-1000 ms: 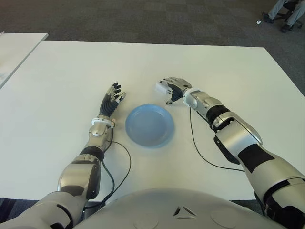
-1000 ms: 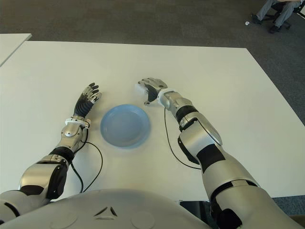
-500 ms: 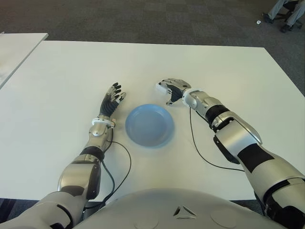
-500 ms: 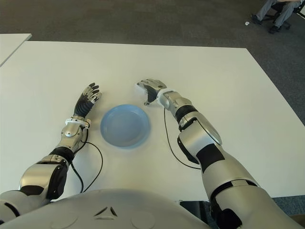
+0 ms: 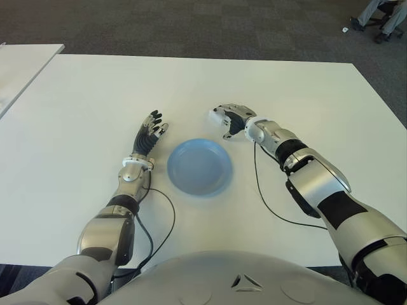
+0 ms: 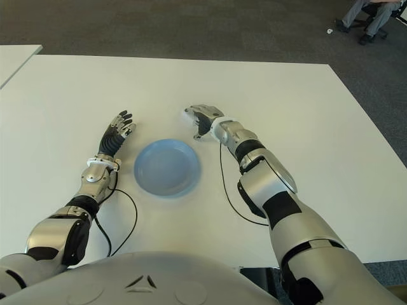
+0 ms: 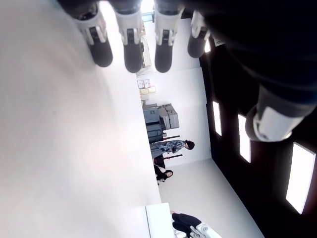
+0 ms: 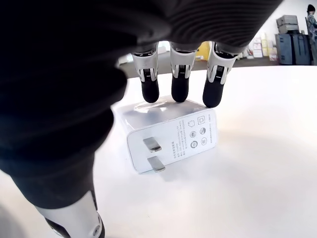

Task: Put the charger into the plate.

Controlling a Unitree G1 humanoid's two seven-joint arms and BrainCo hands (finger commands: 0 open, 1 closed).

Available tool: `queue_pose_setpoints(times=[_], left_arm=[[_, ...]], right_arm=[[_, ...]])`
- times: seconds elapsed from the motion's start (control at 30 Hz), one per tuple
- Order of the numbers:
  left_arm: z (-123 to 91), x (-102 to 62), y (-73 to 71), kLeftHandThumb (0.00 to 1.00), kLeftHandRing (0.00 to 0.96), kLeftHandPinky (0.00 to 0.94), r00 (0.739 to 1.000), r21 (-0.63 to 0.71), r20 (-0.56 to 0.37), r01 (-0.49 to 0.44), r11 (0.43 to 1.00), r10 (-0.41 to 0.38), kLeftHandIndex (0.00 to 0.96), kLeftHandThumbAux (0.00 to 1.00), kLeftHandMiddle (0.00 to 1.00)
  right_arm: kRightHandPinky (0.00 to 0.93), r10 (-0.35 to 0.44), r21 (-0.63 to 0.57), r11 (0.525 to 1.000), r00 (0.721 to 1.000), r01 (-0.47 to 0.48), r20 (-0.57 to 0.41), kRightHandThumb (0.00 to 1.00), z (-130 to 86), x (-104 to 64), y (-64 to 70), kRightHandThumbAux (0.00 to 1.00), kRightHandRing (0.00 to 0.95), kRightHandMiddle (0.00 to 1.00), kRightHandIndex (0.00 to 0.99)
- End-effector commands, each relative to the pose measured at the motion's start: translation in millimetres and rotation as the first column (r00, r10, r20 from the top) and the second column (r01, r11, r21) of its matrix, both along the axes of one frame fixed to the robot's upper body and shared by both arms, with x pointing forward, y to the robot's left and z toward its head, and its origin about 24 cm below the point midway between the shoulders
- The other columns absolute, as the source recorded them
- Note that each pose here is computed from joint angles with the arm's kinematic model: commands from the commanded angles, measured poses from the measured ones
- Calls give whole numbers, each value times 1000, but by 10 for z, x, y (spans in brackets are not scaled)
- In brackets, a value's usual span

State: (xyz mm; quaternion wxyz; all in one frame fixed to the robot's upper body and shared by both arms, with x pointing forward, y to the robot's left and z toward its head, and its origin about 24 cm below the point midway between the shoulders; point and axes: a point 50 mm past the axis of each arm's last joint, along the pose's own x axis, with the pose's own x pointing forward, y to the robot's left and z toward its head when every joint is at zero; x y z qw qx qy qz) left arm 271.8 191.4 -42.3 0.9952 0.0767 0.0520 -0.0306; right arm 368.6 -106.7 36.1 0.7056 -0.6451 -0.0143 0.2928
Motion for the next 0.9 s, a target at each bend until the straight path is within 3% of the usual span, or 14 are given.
queue_pose_setpoints(times=[0.03, 0.13, 0.3, 0.43, 0.63, 0.73, 0.9], left_arm=[[-340, -304, -55, 0, 116, 105, 982, -23, -186, 13, 1000, -17, 50, 491, 120], [-343, -306, -52, 0, 114, 106, 982, -23, -189, 11, 1000, -15, 49, 489, 117], [-342, -306, -49, 0, 112, 107, 982, -22, -188, 15, 1000, -19, 46, 490, 112], [-324, -299, -63, 0, 118, 113, 986, -33, -168, 14, 999, -20, 40, 493, 121], [-289, -288, -92, 0, 122, 118, 992, -33, -128, 9, 999, -13, 30, 495, 130], [-293, -287, -95, 0, 129, 137, 991, -26, -131, 5, 1000, -8, 34, 490, 137], [-292, -286, -91, 0, 139, 138, 991, -16, -132, 3, 1000, -5, 42, 479, 148]], right_arm=[[178, -19, -68, 998, 994, 12, -104, 0, -224, -122, -175, 840, 123, 101, 14], [188, -11, -93, 996, 992, 0, -122, 0, -237, -134, -228, 831, 136, 116, 19], [201, -1, -120, 993, 986, -19, -165, 0, -165, -123, -451, 815, 156, 140, 42], [293, 1, -209, 977, 976, -48, -216, 0, -132, -120, -593, 813, 211, 169, 59], [384, -12, -252, 966, 969, -52, -246, 0, -148, -128, -630, 829, 286, 210, 75], [420, -32, -258, 965, 964, -38, -263, 0, -165, -152, -716, 846, 319, 234, 82], [400, -45, -246, 969, 961, -24, -272, 0, -170, -178, -805, 866, 320, 244, 91]])
